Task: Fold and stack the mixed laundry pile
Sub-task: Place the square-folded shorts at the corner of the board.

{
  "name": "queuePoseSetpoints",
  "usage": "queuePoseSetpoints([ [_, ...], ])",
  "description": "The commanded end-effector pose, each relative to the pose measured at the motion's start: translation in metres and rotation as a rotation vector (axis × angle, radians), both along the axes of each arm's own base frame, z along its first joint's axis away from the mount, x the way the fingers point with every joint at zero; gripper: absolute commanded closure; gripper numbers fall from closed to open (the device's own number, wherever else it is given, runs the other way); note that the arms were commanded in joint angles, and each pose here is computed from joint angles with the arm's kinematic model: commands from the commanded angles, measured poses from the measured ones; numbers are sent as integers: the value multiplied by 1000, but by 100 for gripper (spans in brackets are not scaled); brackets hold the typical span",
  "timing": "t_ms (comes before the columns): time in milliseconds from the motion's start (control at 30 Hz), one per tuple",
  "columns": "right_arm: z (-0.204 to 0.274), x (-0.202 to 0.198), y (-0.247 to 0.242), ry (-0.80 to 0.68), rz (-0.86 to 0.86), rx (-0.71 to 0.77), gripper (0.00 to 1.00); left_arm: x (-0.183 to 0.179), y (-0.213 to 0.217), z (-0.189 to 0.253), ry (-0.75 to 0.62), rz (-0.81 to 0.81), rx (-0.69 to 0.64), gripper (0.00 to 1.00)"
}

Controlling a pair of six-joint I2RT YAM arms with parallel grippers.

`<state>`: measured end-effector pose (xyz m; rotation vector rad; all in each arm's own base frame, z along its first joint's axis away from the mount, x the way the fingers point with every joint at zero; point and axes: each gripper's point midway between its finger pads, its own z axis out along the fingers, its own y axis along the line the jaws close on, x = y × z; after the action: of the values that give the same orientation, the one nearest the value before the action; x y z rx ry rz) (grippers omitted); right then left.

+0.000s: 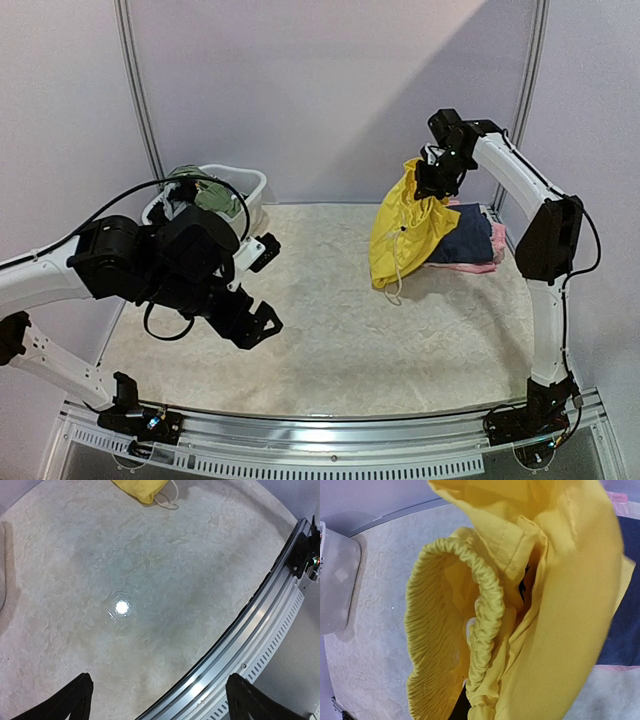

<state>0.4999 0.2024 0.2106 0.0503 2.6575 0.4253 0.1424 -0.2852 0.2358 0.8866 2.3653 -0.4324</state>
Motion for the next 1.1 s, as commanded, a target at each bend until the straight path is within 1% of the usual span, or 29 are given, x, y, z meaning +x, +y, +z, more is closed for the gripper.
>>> queuePoseSetpoints([
  [0, 28, 15, -38, -101, 1, -50, 100, 2, -3, 3, 14, 2, 2, 6],
  [233, 51, 28, -67, -200, 37, -126, 100, 4, -11, 3, 20, -8, 16, 6],
  [533, 73, 47, -113, -274, -73, -109, 100, 4, -19, 0, 43, -13, 24, 7],
  [700, 55, 54, -127, -242, -95, -133, 100, 5, -21, -2, 54, -7, 31, 8],
  [933, 9, 60, -148, -159, -137, -139, 100, 5, -27, -7, 76, 6, 34, 8],
  [1067, -18, 64, -167, -110, -184, -62, 100, 6, -30, -10, 87, 20, 35, 8],
])
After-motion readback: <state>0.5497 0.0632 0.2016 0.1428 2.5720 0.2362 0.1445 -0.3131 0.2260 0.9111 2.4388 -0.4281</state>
